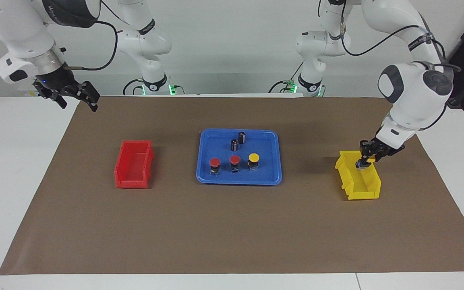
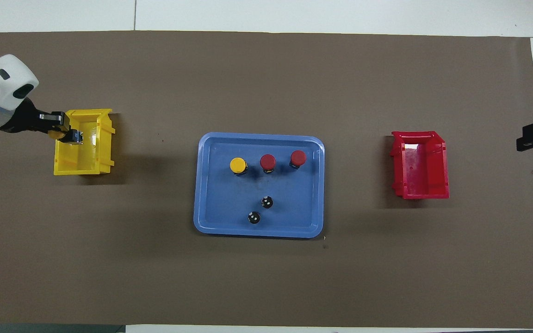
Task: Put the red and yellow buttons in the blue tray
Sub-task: 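Carry the yellow button with the left gripper over the blue tray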
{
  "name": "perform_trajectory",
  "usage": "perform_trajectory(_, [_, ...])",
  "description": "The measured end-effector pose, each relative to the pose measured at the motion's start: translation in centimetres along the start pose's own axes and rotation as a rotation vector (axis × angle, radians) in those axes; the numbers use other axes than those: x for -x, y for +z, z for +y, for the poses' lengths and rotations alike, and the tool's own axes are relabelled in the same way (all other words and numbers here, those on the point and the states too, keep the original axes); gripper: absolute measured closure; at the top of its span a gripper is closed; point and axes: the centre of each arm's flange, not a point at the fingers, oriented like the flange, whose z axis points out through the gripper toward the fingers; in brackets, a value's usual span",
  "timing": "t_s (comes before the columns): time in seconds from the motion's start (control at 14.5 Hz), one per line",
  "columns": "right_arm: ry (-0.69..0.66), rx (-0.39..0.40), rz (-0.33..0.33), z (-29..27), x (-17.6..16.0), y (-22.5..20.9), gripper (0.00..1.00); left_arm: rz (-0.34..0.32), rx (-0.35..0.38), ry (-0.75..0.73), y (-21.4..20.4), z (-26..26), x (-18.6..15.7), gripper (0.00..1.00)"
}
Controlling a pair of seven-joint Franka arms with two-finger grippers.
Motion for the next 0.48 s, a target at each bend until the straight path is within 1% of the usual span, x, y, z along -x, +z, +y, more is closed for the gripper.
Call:
perform_trajectory(0.07, [0.0,0.0,0.0,0.0,0.0,0.0,0.0,0.007,0.001,-0.026,-0.4,3.3,-0.2,0.59])
perform_trajectory(0.14, [-0.001,0.0,0.0,-0.1,0.0,0.0,0.0,0.0,0.002,-0.041,0.4,7.2,0.1,0.59])
perform_trajectory(0.28, [-0.004,0.0,0.0,-0.2,0.0,0.0,0.0,-0.003,0.003,-0.042,3.8,14.9,1.9,0.59])
perform_trajectory(0.34, [-0.004,0.0,0.0,-0.2,0.0,0.0,0.0,-0.009,0.003,-0.036,5.5,17.9,3.3,0.59])
perform_trajectory(0.48, [-0.004,0.0,0.0,-0.2,0.0,0.0,0.0,-0.01,0.004,-0.024,7.4,22.0,5.3,0.59])
